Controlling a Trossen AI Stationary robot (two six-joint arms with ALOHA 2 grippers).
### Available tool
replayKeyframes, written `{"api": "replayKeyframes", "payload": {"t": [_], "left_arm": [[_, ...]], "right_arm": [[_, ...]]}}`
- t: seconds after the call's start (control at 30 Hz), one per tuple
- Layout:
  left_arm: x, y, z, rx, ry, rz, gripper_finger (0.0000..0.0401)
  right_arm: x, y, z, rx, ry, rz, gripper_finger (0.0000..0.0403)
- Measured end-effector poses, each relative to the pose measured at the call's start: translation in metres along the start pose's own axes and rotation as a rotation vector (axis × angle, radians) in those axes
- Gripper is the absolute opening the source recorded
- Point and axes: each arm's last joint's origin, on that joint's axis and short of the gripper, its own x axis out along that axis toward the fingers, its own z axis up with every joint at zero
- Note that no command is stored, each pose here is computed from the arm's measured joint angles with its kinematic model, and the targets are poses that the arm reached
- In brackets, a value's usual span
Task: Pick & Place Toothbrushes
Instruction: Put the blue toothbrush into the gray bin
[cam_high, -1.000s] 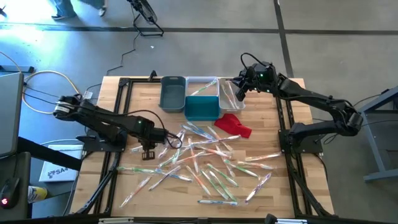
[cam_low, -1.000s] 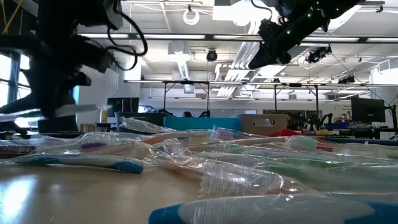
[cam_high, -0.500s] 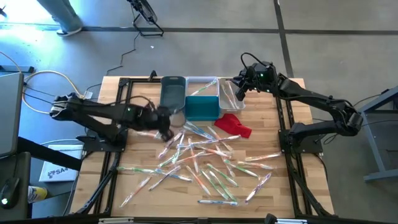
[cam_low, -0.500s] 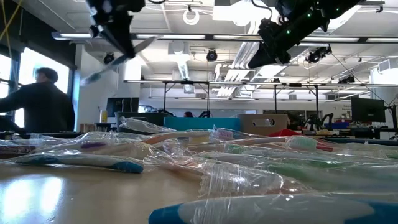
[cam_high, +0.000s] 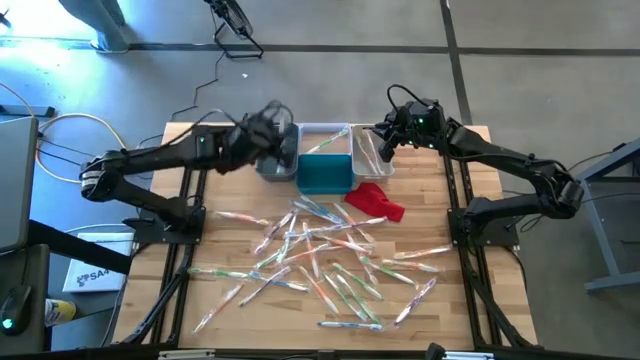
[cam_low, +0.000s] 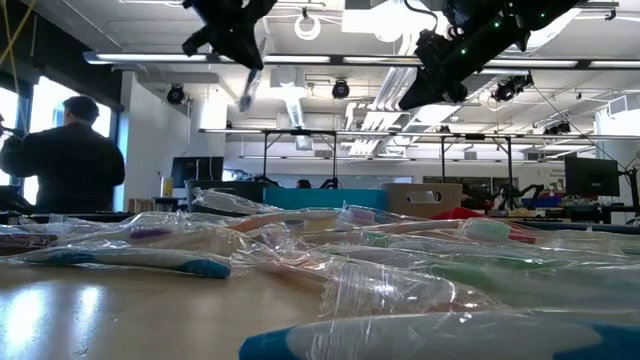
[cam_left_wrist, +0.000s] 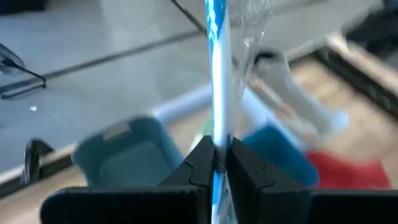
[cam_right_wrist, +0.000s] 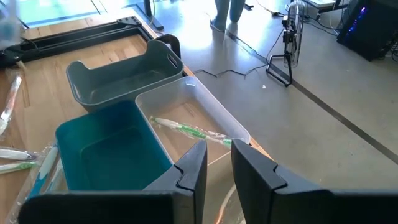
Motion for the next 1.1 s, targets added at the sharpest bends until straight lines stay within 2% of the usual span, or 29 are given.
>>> {"api": "replayKeyframes", "payload": {"t": [0.17, 0.4, 0.63, 0.8, 1.1], "left_arm": [[0.014, 0.020, 0.019, -0.054, -0.081, 0.068, 0.0024], [0.031, 0.044, 0.029, -0.103, -0.089, 0.150, 0.0024], [0.056, 0.060, 0.033, -0.099, -0.029, 0.111, 0.0024], [0.082, 0.070, 0.026, -0.084, 0.052, 0.128, 0.0024], [0.118, 0.092, 0.017, -0.101, 0.188, 0.094, 0.0024]], "right_arm": [[0.000, 0.000, 0.000, 0.000, 0.000, 0.000, 0.0067], [0.000, 0.000, 0.000, 0.002, -0.002, 0.000, 0.0067], [0.000, 0.000, 0.001, 0.006, -0.009, -0.004, 0.0067], [0.000, 0.000, 0.003, 0.021, -0.029, -0.005, 0.0067], [0.000, -0.001, 0.003, 0.089, -0.033, -0.031, 0.0067]]}}
